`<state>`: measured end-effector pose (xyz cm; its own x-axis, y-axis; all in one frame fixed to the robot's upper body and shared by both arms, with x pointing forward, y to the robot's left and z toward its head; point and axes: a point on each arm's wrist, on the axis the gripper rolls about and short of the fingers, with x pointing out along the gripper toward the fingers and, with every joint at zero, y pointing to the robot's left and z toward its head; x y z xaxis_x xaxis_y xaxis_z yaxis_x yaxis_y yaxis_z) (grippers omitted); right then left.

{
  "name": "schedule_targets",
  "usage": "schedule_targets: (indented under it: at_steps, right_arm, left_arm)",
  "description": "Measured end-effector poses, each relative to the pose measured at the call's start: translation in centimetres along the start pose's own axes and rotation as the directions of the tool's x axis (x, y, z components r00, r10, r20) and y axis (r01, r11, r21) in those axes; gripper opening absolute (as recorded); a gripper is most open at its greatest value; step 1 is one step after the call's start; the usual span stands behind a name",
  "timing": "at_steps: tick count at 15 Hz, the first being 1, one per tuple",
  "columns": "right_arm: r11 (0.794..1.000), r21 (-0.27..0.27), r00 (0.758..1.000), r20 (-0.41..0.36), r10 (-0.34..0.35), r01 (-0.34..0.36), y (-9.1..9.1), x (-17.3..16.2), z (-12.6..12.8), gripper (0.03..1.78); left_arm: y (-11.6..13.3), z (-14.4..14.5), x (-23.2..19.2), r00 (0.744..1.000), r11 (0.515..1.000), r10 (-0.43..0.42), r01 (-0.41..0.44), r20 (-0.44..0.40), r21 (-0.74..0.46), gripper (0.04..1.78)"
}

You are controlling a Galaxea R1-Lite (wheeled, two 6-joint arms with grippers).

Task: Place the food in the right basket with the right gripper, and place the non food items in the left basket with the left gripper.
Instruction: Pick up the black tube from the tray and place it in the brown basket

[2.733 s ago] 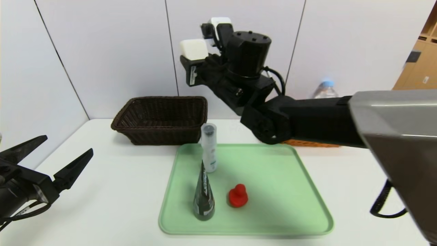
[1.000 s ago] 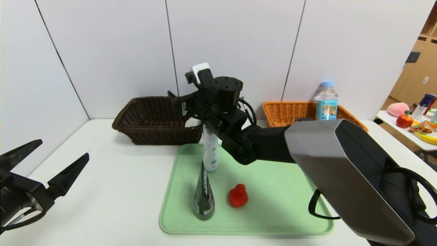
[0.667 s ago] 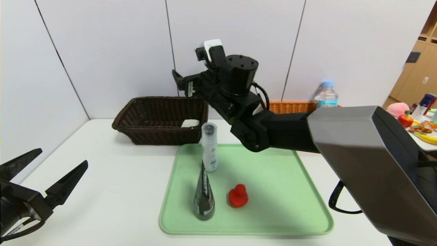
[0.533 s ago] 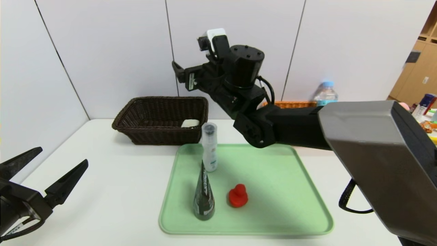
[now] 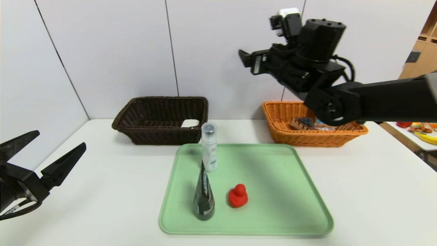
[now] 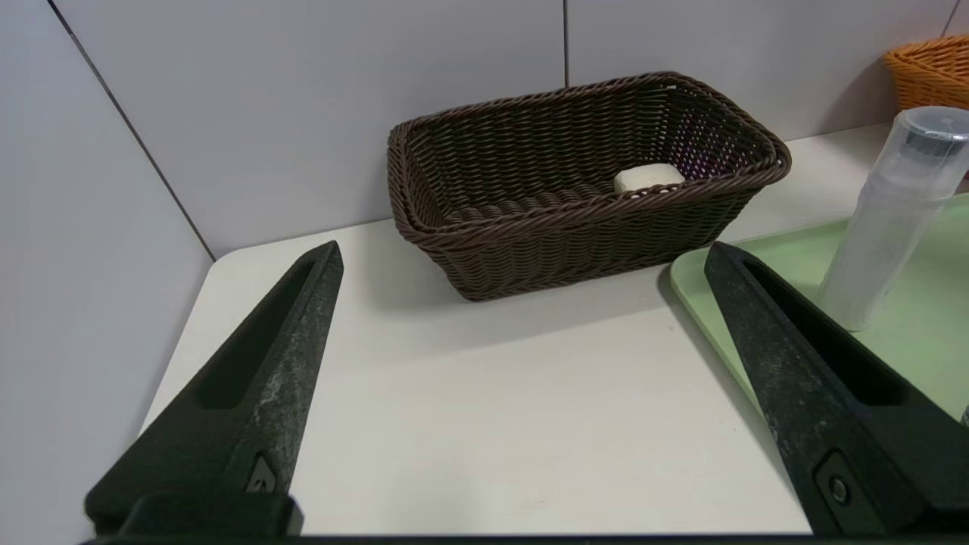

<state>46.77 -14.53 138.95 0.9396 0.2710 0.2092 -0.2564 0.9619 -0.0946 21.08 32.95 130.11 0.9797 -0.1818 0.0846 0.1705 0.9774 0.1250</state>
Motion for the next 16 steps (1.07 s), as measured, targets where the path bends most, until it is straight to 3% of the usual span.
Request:
schedule_targets:
  at_steps: [3,6,9,12,16]
  right_arm:
    - [0.992,-0.083,0.993,-0.062,-0.097,0.092,-5.7,-3.9,0.5,1.69]
    - [0.979,-0.129,0.975,-0.138,-0.172,0.155,-9.3,-10.5,0.6,1.69]
    - [0.977,-0.133,0.955,-0.226,-0.193,0.166,-10.0,-17.9,-0.8,1.69]
    - [0.978,-0.112,0.943,-0.267,-0.198,0.174,-9.8,-24.3,-2.1,1.69]
    - [0.976,-0.111,0.941,-0.265,-0.211,0.187,-9.5,-28.1,-2.7,1.69]
  left_arm:
    - [0.1,0.5,0.6,1.0,1.0,-0.004,0.004,0.01,0.0,1.69]
    - [-0.7,1.2,1.8,0.997,0.997,-0.077,0.077,0.025,-0.006,1.69]
    - [-2.4,1.7,3.4,0.98,0.98,-0.198,0.199,0.03,-0.027,1.69]
    - [-5.5,1.5,4.4,0.927,0.923,-0.376,0.376,0.017,-0.084,1.69]
    - [-9.0,0.7,5.2,0.846,0.84,-0.534,0.531,0.01,-0.107,1.69]
